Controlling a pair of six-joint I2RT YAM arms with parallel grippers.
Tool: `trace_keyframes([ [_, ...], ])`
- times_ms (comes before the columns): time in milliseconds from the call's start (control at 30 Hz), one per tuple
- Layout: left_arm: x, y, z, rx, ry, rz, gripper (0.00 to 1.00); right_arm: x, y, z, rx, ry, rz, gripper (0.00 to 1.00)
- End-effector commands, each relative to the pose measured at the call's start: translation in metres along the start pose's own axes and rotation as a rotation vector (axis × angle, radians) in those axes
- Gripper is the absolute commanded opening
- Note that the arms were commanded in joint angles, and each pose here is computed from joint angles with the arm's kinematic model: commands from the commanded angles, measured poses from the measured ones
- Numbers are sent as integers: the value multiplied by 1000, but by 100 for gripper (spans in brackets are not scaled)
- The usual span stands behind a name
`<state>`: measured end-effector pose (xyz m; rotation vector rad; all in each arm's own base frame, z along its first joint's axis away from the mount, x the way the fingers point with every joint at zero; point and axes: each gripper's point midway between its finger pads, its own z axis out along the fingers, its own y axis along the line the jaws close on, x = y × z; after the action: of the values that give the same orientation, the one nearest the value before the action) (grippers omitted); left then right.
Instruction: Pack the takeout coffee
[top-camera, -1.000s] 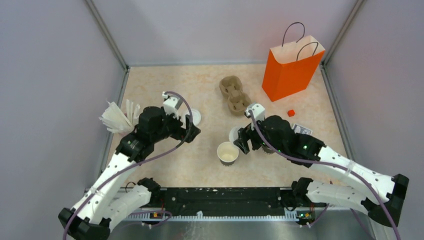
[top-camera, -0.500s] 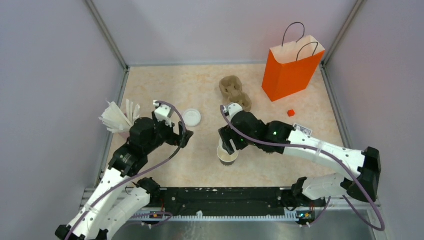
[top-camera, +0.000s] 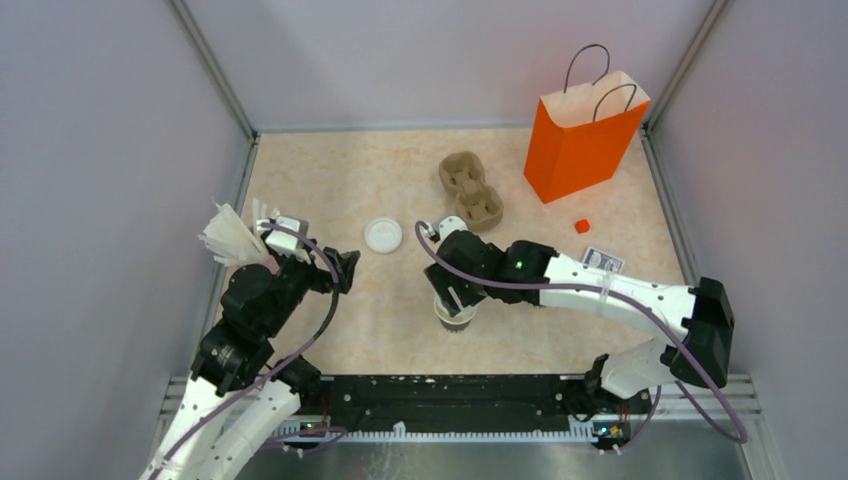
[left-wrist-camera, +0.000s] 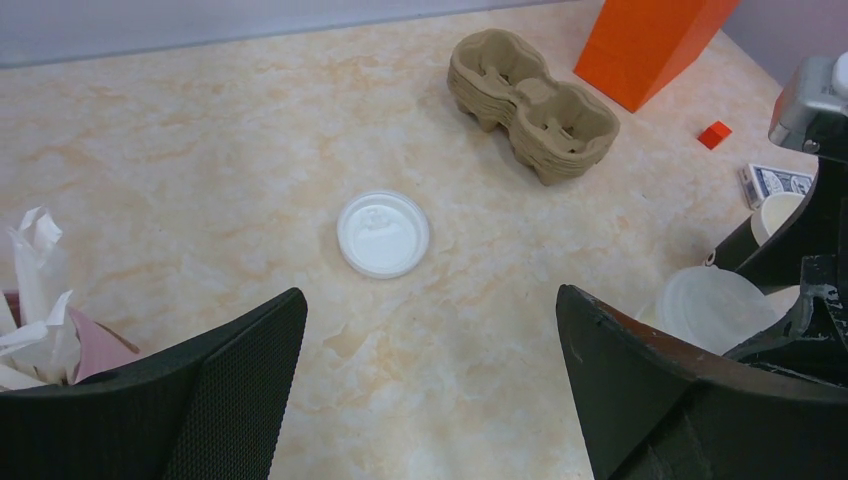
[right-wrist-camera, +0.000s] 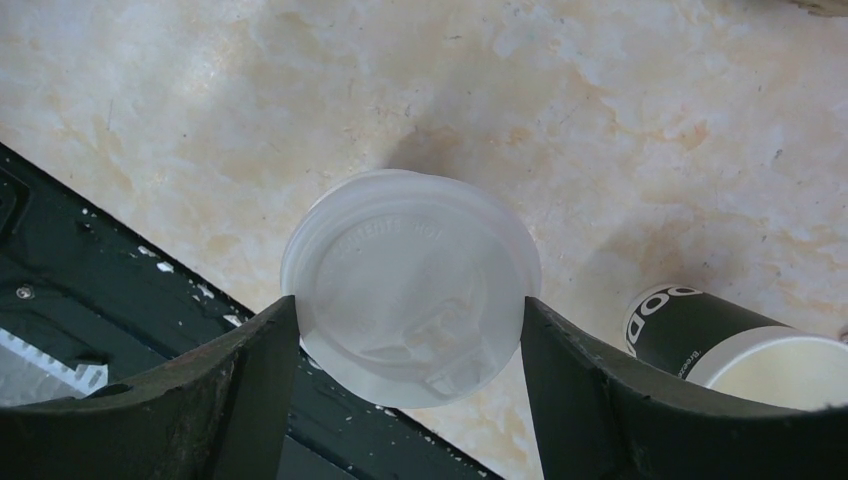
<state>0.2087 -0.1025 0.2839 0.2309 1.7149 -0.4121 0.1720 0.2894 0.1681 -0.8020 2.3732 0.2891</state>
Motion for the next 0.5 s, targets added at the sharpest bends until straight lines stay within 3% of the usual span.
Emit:
trace_keyframes([
  [0, -7, 7, 1, -39, -40, 5, 99, -11, 3, -6, 11, -23, 11, 66],
  [467, -7, 9, 1, -49, -42, 8, 99, -8, 11, 8, 2, 31, -19, 69],
])
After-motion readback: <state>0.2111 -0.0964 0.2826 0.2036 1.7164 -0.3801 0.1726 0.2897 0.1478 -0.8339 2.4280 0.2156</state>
